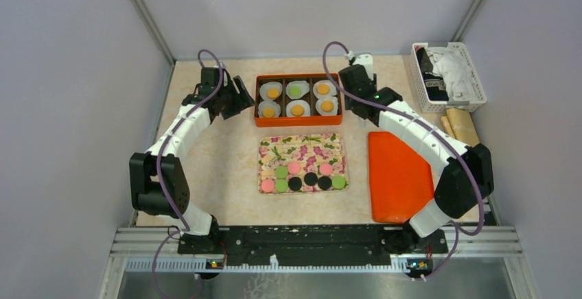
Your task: Pack the cookies
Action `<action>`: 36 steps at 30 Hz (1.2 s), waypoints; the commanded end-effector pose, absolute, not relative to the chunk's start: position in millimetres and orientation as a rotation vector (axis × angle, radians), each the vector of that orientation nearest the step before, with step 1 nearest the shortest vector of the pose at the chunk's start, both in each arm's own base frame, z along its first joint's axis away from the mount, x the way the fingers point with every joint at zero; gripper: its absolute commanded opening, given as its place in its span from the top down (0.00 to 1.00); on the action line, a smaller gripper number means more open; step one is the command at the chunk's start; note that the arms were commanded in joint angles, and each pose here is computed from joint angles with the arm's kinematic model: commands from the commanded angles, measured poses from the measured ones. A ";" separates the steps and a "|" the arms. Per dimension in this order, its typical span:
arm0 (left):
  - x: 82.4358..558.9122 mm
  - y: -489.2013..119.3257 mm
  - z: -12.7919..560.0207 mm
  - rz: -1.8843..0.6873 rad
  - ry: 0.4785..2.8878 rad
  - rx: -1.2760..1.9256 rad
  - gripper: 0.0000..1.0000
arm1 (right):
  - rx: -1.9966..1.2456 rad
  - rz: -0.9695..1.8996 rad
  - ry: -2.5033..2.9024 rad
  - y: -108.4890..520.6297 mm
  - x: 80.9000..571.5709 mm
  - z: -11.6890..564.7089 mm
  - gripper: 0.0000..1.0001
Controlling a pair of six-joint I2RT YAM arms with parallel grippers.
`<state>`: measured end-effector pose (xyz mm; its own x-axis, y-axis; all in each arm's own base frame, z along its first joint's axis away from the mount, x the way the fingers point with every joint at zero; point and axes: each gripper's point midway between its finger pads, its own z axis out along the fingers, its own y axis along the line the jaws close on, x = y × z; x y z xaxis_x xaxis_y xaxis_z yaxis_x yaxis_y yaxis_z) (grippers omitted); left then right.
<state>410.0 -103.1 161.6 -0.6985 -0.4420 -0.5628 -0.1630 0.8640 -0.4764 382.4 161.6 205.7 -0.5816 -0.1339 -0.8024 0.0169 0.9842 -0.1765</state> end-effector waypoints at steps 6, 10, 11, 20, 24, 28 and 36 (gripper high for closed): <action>411.2 -119.9 206.6 -0.578 2.230 -0.346 0.28 | 0.128 -0.282 2.176 96.6 433.1 198.2 0.55; 406.7 -138.0 237.2 -0.589 2.184 -0.272 0.28 | 0.129 -0.305 2.205 81.4 453.7 177.9 0.55; 405.8 -142.8 244.5 -0.594 2.171 -0.254 0.28 | 0.133 -0.304 2.211 77.4 459.1 173.1 0.55; 402.1 -154.0 251.5 -0.583 2.171 -0.217 0.28 | 0.080 -0.348 2.248 46.1 504.4 140.7 0.55; 401.7 -154.9 247.7 -0.587 2.178 -0.217 0.28 | 0.064 -0.375 2.310 29.8 512.2 115.8 0.55; 402.5 -155.9 244.8 -0.587 2.185 -0.216 0.28 | 0.069 -0.354 2.379 18.1 517.3 89.2 0.55; 404.8 -158.0 242.0 -0.584 2.192 -0.216 0.28 | 0.076 -0.346 2.472 7.6 527.9 57.8 0.54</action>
